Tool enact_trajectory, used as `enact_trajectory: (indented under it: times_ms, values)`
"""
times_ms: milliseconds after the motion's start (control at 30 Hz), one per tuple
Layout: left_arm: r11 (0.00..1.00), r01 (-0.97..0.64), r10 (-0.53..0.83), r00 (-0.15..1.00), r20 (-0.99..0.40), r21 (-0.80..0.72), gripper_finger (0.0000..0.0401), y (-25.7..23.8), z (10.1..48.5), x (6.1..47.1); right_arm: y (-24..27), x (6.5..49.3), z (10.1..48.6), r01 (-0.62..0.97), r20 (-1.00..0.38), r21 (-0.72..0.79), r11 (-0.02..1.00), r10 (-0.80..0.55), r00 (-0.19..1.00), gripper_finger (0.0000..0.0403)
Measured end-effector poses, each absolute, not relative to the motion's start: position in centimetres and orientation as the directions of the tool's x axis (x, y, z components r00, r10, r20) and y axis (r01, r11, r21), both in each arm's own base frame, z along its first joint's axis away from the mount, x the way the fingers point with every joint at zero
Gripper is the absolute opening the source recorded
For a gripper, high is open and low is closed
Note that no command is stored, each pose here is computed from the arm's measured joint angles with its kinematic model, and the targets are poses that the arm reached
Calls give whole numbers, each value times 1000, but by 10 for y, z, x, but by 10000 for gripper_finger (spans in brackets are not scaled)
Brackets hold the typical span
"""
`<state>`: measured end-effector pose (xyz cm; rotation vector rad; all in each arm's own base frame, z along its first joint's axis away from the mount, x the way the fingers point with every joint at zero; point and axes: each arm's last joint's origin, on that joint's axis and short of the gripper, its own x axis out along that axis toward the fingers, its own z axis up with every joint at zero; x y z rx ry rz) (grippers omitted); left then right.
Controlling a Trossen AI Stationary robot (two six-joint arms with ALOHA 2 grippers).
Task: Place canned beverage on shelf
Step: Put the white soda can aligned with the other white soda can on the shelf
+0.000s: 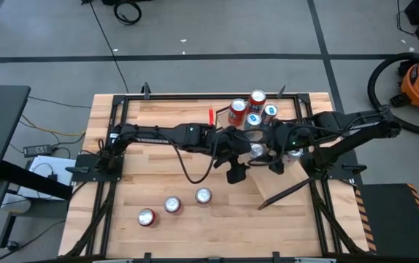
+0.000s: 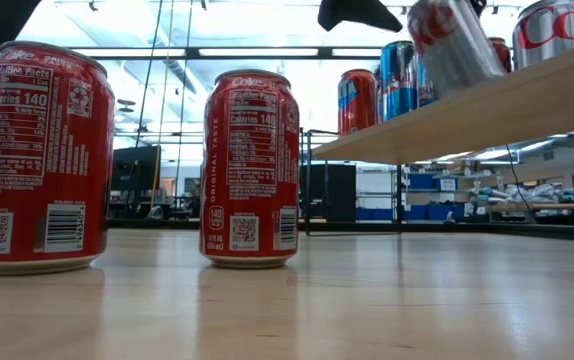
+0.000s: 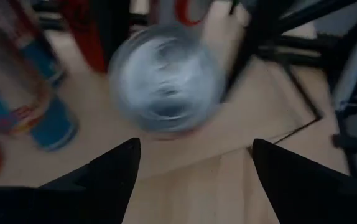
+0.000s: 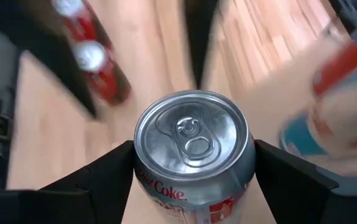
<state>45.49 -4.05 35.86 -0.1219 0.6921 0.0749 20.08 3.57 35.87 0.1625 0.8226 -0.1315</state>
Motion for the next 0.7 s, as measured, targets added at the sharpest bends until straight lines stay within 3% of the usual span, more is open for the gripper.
enact_trajectory:
  times_ms: [200, 700]
  values:
    - [990, -99, 10, 762, -647, -101, 318, -41, 358, 454, 37, 195, 357, 171, -766, 109, 979, -26, 642, 309]
    - [997, -75, 24, 686, -728, -37, 318, -39, 350, 447, 52, 194, 369, 77, -668, 124, 989, 26, 743, 309]
